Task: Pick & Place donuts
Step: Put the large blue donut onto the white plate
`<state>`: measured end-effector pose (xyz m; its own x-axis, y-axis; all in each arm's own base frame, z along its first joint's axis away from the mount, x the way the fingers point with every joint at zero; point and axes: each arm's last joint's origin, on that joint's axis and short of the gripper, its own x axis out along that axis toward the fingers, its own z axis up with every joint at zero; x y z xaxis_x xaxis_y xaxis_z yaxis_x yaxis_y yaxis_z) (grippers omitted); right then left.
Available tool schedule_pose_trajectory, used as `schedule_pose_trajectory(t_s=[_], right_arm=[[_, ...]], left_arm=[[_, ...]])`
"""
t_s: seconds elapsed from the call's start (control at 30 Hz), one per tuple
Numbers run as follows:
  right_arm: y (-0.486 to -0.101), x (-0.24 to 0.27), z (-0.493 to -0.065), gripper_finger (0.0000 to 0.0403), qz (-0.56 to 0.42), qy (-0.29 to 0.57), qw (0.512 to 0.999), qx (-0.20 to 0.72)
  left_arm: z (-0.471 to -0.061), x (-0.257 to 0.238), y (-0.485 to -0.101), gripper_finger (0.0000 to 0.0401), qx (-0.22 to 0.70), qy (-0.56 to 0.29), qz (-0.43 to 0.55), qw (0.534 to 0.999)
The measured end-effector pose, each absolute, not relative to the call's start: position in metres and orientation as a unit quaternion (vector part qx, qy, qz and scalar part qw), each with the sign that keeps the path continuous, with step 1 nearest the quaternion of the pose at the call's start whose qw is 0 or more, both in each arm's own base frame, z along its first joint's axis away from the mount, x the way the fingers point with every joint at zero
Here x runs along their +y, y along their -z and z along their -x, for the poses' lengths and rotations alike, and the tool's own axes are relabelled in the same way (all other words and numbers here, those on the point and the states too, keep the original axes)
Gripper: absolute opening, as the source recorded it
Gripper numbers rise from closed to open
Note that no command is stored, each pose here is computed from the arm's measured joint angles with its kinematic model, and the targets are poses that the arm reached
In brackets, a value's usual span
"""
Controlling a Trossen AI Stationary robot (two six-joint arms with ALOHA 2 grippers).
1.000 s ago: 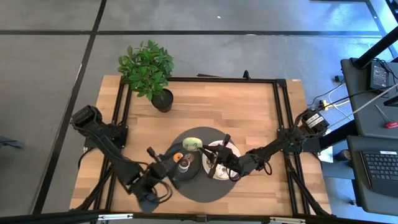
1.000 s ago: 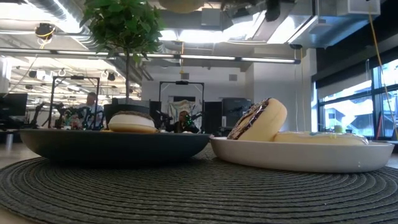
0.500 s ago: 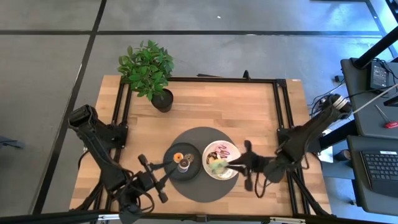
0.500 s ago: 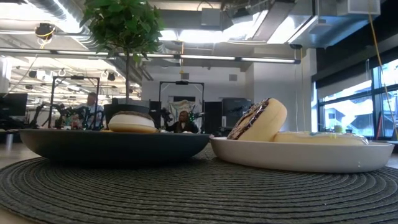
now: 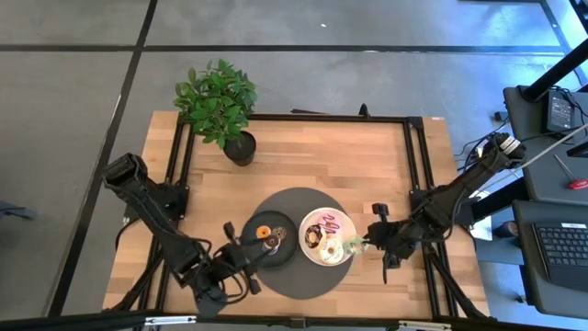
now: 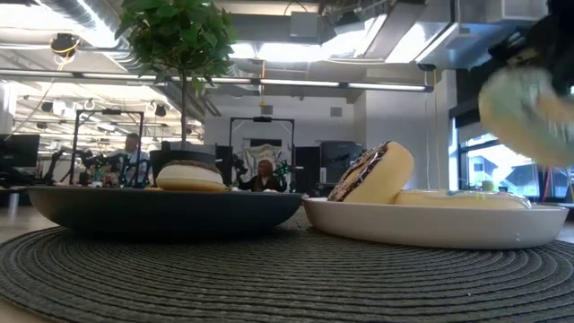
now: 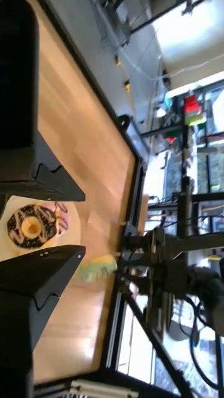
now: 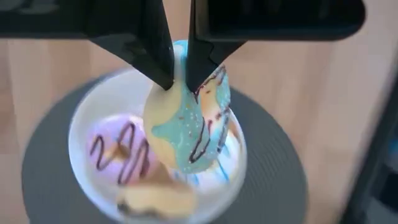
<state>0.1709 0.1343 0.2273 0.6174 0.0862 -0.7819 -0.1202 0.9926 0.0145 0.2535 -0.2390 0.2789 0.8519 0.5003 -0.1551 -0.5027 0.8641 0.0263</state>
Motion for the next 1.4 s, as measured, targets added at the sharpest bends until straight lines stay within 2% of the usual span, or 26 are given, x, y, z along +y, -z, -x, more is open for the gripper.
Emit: schedule_pose_trajectory(t_s=[0.17,0.3,0.43,0.5,0.6,0.87,1.03,1.4], right_arm=[[-0.221,0.131,-0.171,0.0043,0.099,-0.103,0.886,0.442],[-0.224,0.134,-0.172,0.0043,0.216,-0.193,0.862,0.415],[-0.224,0.136,-0.171,0.0043,0.320,-0.286,0.816,0.388],[-0.223,0.134,-0.171,0.0043,0.371,-0.303,0.794,0.373],[-0.224,0.128,-0.177,0.0043,0.413,-0.279,0.787,0.363],[-0.225,0.112,-0.189,0.0043,0.451,-0.274,0.771,0.355],[-0.223,0.105,-0.194,0.0043,0.432,-0.308,0.769,0.358],[-0.194,0.089,-0.196,0.0043,0.399,-0.309,0.787,0.354]], left_arm=[[-0.263,-0.231,-0.277,0.0117,0.102,-0.243,0.025,0.964],[-0.268,-0.226,-0.276,0.0116,0.116,-0.236,0.030,0.964],[-0.272,-0.222,-0.276,0.0116,0.121,-0.237,0.033,0.963],[-0.274,-0.220,-0.276,0.0116,0.121,-0.240,0.034,0.963],[-0.276,-0.218,-0.276,0.0116,0.121,-0.244,0.034,0.962],[-0.276,-0.218,-0.275,0.0117,0.127,-0.236,0.037,0.963],[-0.276,-0.218,-0.275,0.0114,0.131,-0.230,0.039,0.964],[-0.277,-0.218,-0.275,0.0113,0.131,-0.231,0.038,0.963]])
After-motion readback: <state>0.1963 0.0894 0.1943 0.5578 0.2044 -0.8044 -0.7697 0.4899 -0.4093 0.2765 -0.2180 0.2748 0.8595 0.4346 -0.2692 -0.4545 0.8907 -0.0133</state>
